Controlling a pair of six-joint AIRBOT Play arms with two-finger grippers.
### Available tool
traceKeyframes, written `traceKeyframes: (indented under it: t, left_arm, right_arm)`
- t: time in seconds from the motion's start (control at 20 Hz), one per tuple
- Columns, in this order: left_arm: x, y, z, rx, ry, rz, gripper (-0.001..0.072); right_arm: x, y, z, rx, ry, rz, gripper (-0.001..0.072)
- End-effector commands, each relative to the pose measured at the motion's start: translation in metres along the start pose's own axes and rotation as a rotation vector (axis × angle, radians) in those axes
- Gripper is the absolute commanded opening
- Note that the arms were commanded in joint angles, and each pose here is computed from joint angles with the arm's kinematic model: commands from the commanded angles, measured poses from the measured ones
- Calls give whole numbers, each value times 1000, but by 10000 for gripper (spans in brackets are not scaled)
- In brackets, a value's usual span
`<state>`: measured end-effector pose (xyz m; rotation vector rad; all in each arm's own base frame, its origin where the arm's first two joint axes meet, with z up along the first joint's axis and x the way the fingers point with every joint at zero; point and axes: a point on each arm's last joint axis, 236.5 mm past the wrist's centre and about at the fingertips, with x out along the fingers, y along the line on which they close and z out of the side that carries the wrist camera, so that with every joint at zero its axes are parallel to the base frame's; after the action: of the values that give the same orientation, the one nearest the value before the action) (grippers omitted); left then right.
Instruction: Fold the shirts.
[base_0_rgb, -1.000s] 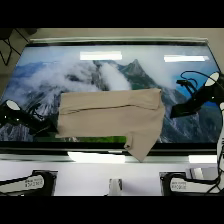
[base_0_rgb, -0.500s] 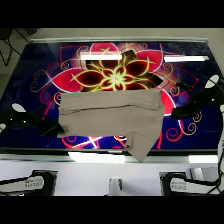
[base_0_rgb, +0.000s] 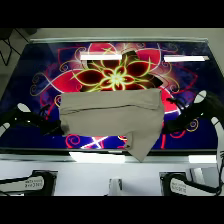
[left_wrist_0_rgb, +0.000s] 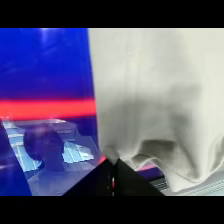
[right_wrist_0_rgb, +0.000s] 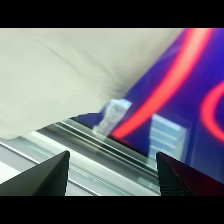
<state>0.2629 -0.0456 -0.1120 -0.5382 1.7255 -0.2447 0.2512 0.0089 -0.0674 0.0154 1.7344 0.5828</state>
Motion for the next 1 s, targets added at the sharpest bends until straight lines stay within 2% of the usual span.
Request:
traceKeyframes:
  t: [0.0,0.25,0.35,0.45,0.5,0.65,0.85,0.95]
  left_arm:
    - [-7,-4,-4,37,4,-8,29]
    - [-12,-6,-3,60,-12,-7,29]
    - [-12,-6,-3,60,-13,-7,29]
    - [-12,-5,-2,60,-16,-6,29]
    - [-12,-5,-2,61,-18,-5,29]
    - [-36,-14,19,120,-101,8,28]
    - [-128,-52,80,219,-384,45,26]
    - [-173,-65,121,171,-575,47,25]
  right_arm:
    - [41,17,-5,37,-34,78,559]
    - [57,20,12,103,-130,101,515]
    - [63,20,10,131,-134,105,353]
    - [63,20,10,135,-136,107,48]
    - [61,21,11,120,-138,108,26]
    - [25,28,31,23,-210,94,25]
    - [-84,18,102,-29,-510,-62,25]
    - [-133,3,141,-24,-674,-150,25]
